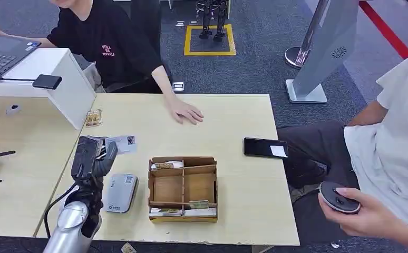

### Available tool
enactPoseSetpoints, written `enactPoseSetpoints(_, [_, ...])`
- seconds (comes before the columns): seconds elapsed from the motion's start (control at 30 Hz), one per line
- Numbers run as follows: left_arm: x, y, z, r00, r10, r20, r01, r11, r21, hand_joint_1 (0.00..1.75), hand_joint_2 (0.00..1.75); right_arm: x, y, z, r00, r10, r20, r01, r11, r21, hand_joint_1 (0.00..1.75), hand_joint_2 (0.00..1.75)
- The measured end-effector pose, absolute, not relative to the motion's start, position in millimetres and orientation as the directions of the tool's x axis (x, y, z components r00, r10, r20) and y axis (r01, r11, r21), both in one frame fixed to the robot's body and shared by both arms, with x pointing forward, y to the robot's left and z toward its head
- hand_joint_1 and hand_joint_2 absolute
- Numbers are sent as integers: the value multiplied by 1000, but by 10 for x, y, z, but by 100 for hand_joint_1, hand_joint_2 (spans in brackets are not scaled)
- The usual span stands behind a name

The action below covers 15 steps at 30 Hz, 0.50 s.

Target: Pass the card to the sensor for recognition and then transmit it.

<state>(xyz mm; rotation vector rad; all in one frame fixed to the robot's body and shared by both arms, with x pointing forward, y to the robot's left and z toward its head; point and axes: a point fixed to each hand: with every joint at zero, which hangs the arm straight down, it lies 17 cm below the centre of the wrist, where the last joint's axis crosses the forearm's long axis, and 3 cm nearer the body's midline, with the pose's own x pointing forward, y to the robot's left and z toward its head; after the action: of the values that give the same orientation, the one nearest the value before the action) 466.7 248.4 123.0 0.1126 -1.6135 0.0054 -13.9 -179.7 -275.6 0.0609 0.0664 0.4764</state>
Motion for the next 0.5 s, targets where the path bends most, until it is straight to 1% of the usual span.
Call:
enactPoseSetpoints(0.1, [4682,2514,1235,-42,-140,989,-60,989,138,175,175,-136,-1797,-2756,887,460,-49,-456,887,74,0,0])
enactPoseSetpoints(0.23, [4649,2454,1118,-18,-242,970,30,970,243,175,175,-136,-1796,-2755,887,459,-49,-455,887,75,0,0])
enactPoseSetpoints(0.37, [4508,2374,916,6,-292,956,129,949,289,175,175,-137,-1788,-2754,891,451,-49,-447,891,79,0,0])
enactPoseSetpoints(0.5, [4318,2355,773,22,-317,948,175,935,309,175,175,-137,-1787,-2754,893,448,-50,-444,893,79,0,0])
